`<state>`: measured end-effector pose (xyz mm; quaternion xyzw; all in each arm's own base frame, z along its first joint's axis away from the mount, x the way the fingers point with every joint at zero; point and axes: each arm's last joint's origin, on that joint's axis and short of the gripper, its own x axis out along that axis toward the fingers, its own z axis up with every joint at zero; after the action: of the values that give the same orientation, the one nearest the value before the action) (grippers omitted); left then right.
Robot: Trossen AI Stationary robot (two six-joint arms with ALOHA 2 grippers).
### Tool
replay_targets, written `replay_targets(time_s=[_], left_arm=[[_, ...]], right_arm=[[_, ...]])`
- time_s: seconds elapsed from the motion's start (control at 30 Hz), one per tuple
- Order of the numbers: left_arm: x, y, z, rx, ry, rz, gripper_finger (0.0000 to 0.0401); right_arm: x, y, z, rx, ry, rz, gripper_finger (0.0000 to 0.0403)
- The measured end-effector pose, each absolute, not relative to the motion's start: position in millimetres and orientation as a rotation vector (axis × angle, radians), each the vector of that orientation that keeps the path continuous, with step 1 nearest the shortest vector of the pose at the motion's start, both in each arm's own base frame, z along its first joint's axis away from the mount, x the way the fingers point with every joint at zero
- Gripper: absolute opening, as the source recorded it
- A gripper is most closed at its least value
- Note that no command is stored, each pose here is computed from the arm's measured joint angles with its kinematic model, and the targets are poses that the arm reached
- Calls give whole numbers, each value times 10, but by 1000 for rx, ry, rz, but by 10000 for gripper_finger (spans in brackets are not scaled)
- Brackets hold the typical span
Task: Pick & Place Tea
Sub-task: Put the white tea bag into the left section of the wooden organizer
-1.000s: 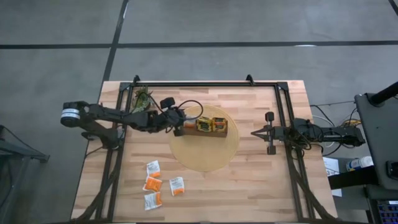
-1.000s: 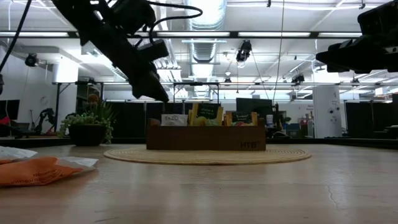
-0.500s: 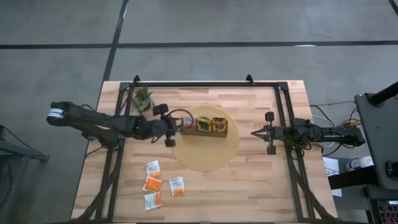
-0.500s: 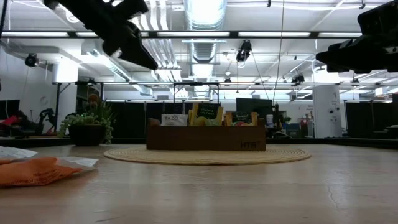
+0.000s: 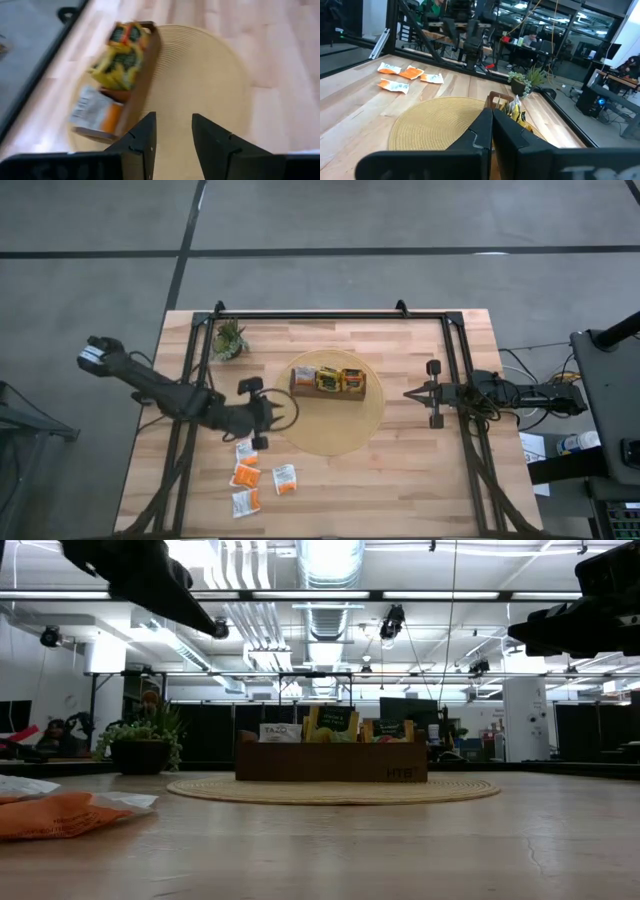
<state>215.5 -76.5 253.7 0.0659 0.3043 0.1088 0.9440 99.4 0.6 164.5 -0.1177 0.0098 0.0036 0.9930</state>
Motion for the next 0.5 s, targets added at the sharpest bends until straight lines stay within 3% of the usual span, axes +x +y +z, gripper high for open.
replay_targets(time_s=[0.5], left_arm=[[2126, -1326, 2183, -112, 762, 86, 119]], right_arm=[[994, 6, 1645, -236, 20, 8, 8]])
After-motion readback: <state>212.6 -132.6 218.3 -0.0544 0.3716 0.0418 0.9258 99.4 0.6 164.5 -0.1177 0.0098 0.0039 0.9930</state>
